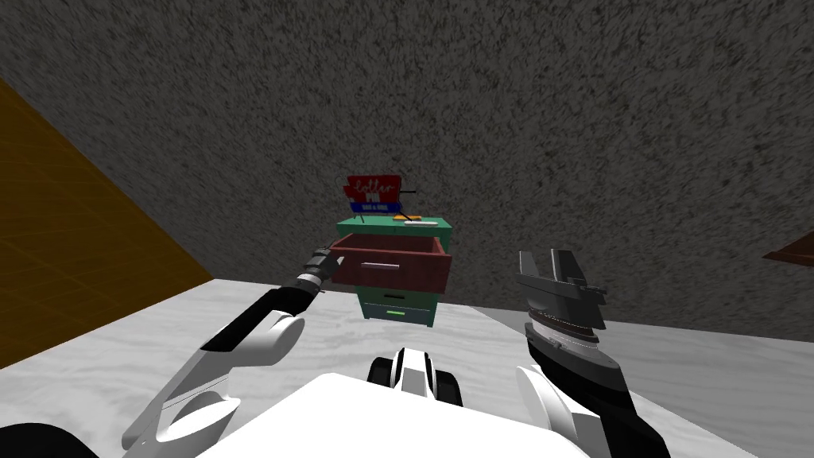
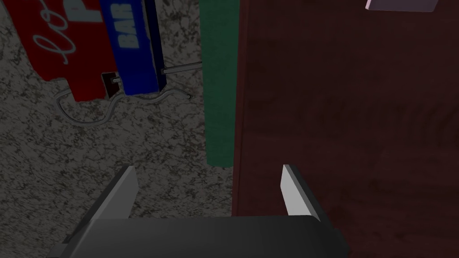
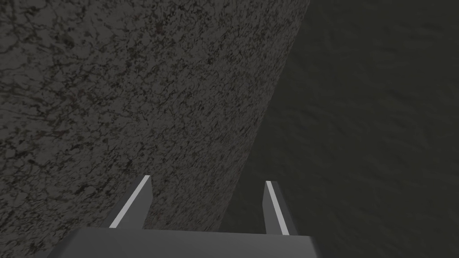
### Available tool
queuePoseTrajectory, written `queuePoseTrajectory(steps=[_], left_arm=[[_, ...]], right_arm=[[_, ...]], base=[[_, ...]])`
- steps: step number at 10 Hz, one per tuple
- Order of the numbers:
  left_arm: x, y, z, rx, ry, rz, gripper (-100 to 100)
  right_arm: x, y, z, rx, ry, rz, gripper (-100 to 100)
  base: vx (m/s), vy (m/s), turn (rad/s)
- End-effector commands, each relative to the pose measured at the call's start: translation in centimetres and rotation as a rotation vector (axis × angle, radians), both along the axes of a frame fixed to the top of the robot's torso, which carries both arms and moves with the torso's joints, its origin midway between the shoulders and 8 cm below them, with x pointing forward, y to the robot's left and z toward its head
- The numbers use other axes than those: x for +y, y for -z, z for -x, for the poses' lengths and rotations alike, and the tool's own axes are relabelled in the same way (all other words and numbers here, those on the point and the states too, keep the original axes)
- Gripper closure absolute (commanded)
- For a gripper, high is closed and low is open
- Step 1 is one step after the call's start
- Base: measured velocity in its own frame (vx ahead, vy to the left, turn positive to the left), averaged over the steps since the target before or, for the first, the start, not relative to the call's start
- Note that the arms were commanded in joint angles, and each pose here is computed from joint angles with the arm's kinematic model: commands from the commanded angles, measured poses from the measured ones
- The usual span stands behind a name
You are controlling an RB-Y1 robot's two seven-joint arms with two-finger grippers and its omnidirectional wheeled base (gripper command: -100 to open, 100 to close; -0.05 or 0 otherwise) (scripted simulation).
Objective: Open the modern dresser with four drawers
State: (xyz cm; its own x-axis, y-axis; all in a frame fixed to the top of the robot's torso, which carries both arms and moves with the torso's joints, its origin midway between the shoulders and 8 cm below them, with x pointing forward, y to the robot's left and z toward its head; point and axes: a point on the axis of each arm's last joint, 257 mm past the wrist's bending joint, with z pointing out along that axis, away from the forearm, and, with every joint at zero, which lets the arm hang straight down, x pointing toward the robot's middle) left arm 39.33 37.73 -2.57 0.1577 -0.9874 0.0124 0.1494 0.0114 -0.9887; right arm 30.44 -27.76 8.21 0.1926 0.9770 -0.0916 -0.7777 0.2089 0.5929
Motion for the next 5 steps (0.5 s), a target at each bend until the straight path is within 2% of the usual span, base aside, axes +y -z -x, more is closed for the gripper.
queuePoseTrajectory(steps=[1, 5], left_arm=[[0.0, 0.01, -0.01, 0.0, 0.0, 0.0, 0], [0.0, 0.0, -0.01, 0.0, 0.0, 0.0, 0]], right_arm=[[0.0, 0.0, 0.0, 0.0, 0.0, 0.0, 0], [0.0, 0.0, 0.0, 0.0, 0.0, 0.0, 0]], base=[[0.0, 0.0, 0.0], [0.0, 0.0, 0.0]])
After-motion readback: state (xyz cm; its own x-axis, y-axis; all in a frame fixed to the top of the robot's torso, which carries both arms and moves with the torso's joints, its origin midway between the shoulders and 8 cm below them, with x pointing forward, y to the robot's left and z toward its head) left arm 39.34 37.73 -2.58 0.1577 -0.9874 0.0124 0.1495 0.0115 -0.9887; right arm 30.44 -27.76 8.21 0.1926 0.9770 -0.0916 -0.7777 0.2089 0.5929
